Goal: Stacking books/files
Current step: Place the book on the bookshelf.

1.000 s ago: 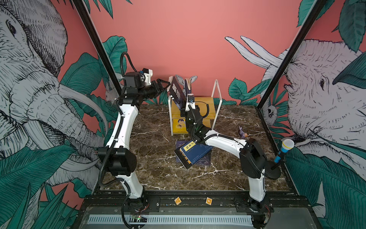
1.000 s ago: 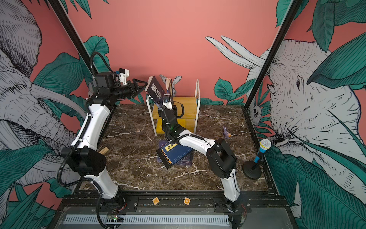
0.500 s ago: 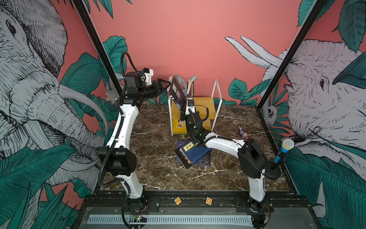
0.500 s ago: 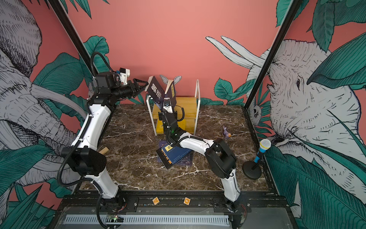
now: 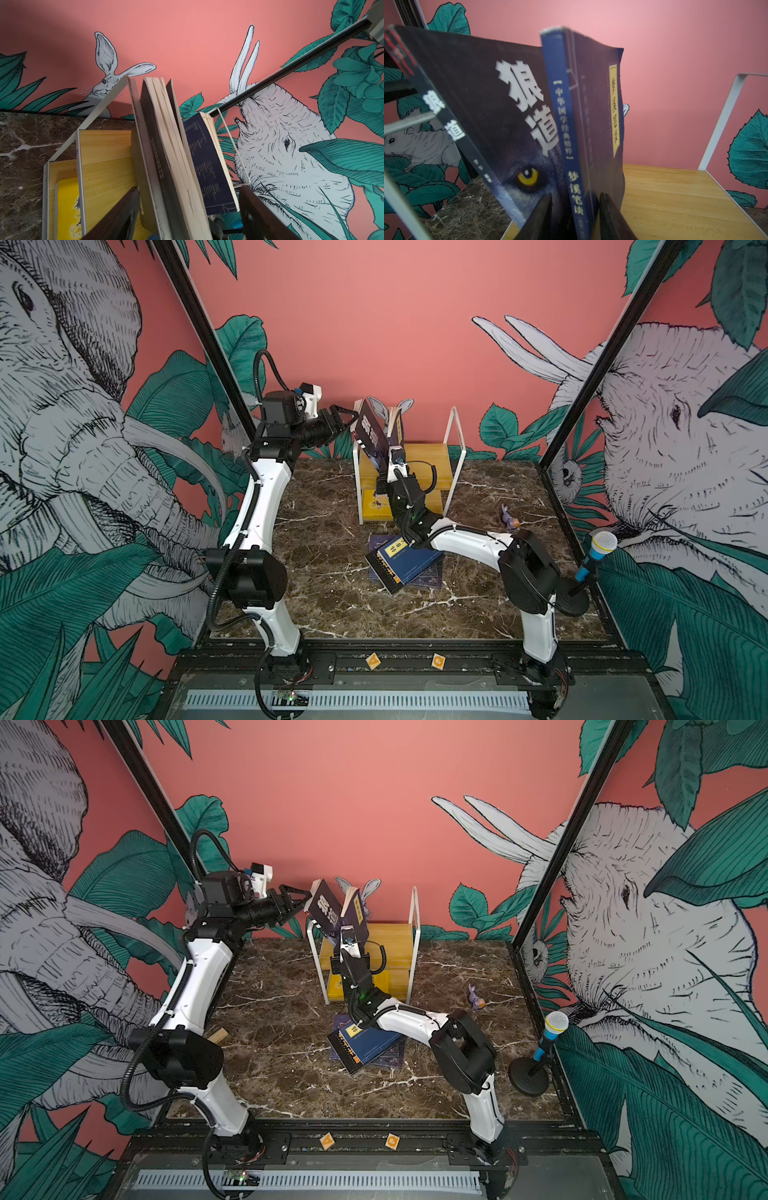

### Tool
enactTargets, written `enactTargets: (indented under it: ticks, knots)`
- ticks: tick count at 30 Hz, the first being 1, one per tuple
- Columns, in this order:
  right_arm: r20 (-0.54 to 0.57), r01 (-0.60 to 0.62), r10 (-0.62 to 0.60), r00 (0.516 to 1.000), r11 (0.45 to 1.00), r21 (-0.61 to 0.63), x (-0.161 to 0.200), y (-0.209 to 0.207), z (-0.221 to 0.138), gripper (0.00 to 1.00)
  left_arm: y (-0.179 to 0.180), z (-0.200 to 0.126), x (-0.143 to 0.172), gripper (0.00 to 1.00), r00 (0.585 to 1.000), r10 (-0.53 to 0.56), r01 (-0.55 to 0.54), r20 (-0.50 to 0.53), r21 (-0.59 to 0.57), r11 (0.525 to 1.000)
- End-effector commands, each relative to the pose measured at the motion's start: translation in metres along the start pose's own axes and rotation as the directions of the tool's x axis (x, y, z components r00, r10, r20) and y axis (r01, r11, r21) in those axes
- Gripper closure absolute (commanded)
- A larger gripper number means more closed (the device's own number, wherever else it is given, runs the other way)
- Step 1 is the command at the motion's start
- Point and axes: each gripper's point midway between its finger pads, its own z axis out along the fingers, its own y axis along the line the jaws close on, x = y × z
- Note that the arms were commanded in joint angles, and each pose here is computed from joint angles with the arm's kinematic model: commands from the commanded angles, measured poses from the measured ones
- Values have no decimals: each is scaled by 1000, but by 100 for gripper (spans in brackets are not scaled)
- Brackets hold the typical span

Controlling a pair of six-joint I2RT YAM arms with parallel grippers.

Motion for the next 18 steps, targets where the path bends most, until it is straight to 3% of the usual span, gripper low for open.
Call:
enactTargets:
  ticks: [1,18]
  knots:
    - [42,-19,21,999,999,-34,-27,0,-4,57,-5,1,2,24,1000,5,-5,-5,19,1000]
    - [16,-41,43,999,993,-114,-31,5,-16,50,-8,2,6,23,1000,13,-13,-13,24,1000]
